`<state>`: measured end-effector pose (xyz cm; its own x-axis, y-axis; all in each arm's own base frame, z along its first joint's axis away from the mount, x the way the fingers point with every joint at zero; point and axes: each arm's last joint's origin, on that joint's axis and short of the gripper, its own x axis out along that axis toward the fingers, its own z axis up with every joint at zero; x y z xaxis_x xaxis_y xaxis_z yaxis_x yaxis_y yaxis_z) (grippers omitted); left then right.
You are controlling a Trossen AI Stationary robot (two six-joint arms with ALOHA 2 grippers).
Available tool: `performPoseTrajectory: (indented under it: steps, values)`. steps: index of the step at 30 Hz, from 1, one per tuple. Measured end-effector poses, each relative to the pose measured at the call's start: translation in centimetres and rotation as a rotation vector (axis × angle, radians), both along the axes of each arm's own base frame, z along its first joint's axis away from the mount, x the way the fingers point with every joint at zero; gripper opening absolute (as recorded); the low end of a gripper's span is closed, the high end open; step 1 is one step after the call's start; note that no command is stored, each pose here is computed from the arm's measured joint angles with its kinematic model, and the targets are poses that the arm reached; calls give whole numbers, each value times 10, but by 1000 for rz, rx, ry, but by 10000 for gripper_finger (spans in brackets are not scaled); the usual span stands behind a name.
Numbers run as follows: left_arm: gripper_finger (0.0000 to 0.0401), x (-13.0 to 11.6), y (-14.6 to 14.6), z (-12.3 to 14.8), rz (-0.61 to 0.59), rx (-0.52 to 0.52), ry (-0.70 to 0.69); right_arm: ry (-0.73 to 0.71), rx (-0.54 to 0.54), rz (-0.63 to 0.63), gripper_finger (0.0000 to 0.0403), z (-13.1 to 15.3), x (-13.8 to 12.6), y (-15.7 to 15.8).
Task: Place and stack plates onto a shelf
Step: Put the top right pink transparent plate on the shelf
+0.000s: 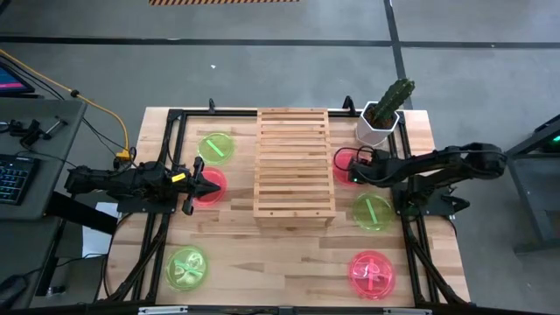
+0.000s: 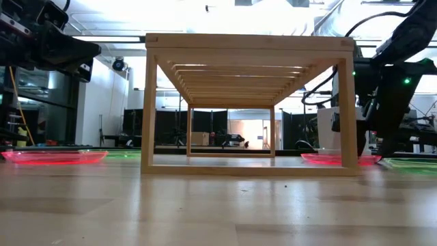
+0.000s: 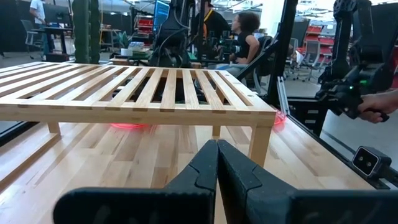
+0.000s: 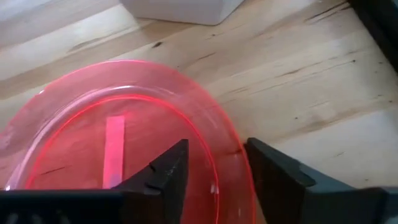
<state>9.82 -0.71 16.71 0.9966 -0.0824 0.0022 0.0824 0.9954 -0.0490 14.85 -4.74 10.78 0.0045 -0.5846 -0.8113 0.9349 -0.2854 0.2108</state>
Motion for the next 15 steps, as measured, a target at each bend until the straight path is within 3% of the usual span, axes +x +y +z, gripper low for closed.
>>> performPoseTrajectory:
  steps: [4, 9, 15]
  values:
    - [1, 0, 0, 0, 0, 0, 0, 20, 4, -10, 107, -3, 0, 0]
    - [1, 0, 0, 0, 0, 0, 0, 6, 7, -11, 15, -1, -1, 0]
    - [1, 0, 0, 0, 0, 0, 0, -56, 33, -5, 2, 10, -6, 2]
